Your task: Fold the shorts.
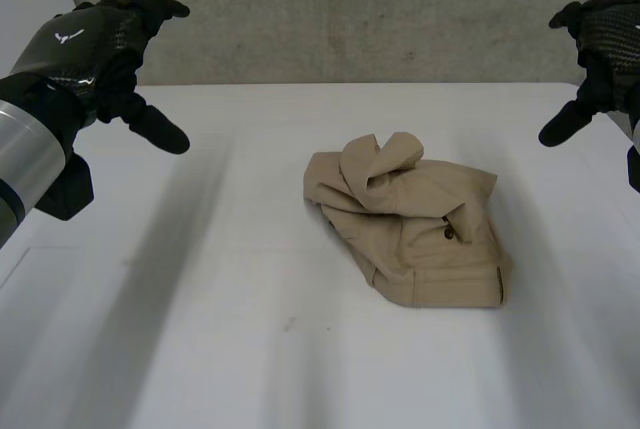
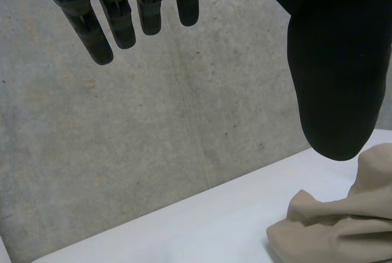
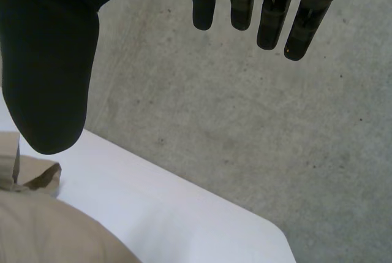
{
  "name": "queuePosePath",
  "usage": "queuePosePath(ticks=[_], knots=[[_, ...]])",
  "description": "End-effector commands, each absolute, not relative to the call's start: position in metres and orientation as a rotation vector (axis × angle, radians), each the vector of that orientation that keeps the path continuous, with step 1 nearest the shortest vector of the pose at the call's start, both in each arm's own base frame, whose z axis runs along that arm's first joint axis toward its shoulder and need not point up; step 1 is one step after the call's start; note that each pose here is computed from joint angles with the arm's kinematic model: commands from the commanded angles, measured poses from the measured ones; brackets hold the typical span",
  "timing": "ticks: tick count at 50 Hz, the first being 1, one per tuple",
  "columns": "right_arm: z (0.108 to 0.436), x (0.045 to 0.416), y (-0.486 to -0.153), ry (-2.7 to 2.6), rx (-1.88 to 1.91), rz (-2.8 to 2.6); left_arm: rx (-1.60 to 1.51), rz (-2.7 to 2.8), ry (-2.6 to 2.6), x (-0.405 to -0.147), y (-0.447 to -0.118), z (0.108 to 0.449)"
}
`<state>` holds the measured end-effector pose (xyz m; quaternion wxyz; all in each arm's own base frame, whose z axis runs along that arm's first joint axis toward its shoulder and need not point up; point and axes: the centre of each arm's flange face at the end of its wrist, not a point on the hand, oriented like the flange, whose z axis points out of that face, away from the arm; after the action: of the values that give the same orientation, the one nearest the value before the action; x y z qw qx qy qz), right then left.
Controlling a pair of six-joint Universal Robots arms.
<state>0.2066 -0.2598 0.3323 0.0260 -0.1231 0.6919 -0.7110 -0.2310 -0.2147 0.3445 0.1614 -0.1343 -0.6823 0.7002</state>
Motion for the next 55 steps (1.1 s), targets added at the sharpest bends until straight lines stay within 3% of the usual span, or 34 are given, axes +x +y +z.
queuePosePath(ticks=[1, 9, 14, 21, 26, 34, 45, 55], knots=[[0.329, 0.207, -0.260, 2.151, -0.394, -2.185, -0.383, 2.006, -1.938, -0.231, -0.215, 0.346], [0.331, 0.211, -0.258, 2.138, -0.458, -2.178, -0.389, 2.017, -1.920, -0.234, -0.218, 0.345], [0.314, 0.219, -0.249, 2.186, -0.806, -2.077, -0.521, 2.003, -1.837, -0.253, -0.220, 0.339], [0.229, 0.215, -0.227, 2.512, -1.215, -1.464, -0.934, 1.909, -1.748, -0.315, -0.219, 0.291], [0.201, 0.216, -0.222, 2.503, -1.196, -1.471, -1.157, 1.828, -1.749, -0.355, -0.223, 0.241], [0.170, 0.220, -0.224, 2.448, -1.112, -1.583, -1.342, 1.741, -1.739, -0.394, -0.223, 0.180], [0.140, 0.237, -0.237, 2.401, -1.076, -1.710, -1.317, 2.059, -1.844, -0.396, -0.257, 0.172], [0.143, 0.244, -0.260, 2.366, -1.106, -1.806, -1.339, 2.080, -1.881, -0.389, -0.250, 0.175]])
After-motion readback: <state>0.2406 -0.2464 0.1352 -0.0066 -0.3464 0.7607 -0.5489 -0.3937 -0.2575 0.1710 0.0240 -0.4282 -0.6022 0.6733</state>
